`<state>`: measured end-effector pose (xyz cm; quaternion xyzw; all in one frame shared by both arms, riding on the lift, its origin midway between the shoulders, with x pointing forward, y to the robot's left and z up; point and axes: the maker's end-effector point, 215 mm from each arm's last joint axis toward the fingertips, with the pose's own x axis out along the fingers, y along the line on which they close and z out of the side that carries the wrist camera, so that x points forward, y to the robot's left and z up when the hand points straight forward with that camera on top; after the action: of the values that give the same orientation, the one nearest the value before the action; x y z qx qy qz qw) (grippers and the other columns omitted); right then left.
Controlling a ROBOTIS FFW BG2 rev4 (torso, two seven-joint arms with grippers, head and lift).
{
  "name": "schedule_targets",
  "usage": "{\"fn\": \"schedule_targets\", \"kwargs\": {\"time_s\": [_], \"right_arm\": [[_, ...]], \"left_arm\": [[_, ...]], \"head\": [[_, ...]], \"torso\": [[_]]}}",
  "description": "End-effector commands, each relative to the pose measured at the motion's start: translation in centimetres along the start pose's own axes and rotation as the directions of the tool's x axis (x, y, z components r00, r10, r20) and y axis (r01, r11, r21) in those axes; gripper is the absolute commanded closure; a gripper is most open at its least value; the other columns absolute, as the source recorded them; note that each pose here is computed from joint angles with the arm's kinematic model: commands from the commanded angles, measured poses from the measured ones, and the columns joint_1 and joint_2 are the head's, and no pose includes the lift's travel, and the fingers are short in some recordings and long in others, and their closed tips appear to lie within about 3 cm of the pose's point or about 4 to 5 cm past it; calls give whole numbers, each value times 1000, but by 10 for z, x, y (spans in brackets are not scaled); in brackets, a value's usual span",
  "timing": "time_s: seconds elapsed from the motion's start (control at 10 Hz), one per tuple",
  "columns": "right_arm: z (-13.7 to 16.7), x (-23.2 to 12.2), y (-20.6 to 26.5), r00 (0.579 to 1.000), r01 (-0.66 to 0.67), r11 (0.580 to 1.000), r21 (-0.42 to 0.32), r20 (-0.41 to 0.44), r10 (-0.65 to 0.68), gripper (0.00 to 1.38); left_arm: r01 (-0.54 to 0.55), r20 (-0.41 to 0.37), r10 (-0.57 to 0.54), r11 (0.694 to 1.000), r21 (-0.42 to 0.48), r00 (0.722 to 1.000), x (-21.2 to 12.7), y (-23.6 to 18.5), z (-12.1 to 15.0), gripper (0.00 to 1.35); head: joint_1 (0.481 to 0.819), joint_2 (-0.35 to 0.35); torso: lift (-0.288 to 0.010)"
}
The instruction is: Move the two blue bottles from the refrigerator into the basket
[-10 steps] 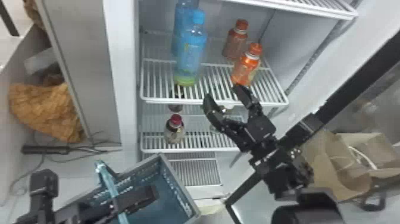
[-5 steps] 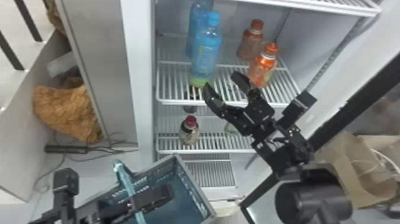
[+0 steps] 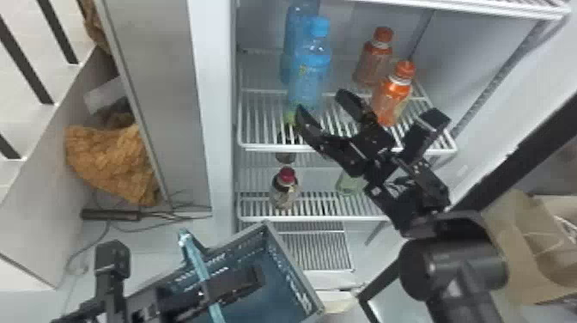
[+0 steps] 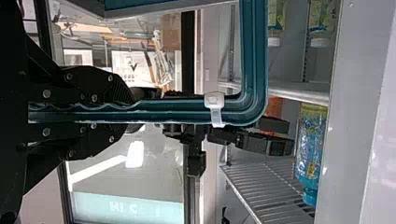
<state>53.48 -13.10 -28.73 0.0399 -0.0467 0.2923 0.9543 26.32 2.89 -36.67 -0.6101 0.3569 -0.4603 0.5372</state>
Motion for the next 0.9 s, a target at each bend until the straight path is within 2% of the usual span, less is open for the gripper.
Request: {"fn": "schedule_targets", "kwargs": {"time_s": [0.0,0.8], "right_arm": [[2,14,4,1000,-20,1000,-5,0,20,177],[-7,47,-5,999,-13,1000,-20,-34,13,202]], "left_arm": [[2,-2,-2,1000,3,1000,1,-1,1,1202],[-1,-5,1,1000,7,1000,0,-1,2,1202]], "head": [[695,-152],[695,-109]], "torso": [[-10],[-10]]}}
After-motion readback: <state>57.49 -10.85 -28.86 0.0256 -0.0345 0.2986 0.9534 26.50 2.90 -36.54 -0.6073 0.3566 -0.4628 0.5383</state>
